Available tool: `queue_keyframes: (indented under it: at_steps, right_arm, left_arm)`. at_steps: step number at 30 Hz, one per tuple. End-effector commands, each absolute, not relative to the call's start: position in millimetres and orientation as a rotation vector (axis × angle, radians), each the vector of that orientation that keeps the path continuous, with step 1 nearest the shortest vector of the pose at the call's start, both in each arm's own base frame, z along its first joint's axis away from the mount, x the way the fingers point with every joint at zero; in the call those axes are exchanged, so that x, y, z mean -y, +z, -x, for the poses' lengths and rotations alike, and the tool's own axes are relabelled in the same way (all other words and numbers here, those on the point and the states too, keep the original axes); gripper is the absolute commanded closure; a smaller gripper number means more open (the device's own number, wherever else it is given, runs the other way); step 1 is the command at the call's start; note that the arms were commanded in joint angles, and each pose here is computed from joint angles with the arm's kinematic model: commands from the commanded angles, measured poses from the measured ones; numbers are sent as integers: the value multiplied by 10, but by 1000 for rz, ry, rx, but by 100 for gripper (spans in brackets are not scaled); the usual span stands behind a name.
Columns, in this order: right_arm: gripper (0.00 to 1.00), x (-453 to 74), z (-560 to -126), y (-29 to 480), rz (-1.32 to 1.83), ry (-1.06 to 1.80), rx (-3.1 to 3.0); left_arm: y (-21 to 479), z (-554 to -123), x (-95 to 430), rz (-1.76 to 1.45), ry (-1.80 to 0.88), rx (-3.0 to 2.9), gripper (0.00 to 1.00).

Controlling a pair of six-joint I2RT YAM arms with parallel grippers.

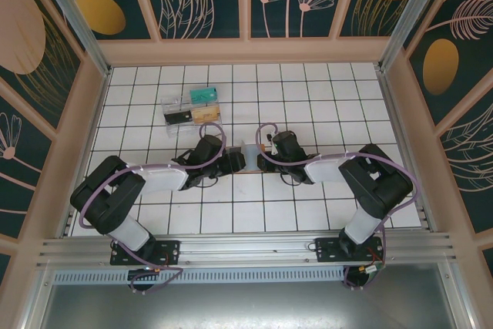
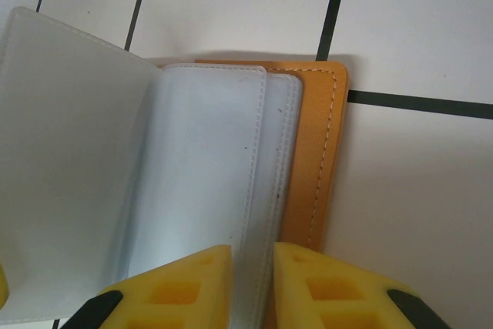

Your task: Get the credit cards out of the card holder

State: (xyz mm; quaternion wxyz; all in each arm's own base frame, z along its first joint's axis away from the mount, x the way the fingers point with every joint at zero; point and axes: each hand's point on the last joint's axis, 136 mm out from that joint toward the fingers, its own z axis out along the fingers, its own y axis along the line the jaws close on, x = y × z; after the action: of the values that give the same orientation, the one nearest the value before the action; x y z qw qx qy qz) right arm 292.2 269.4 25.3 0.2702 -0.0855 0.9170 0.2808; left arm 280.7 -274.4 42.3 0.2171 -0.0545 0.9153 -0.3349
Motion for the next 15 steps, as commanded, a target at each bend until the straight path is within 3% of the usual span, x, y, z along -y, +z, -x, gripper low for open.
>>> queue_keyframes:
  at_steps: [1,15]
  right_arm:
    - [78,-2763,-2869,213,242,780,-2502]
    - [77,-2727,-2895,239,223,761,-2493]
  left_arm:
    - [524,-2833,2860,102,-968,-2515,33]
    - [738,-2917,3139,10,-1031,-2470,32]
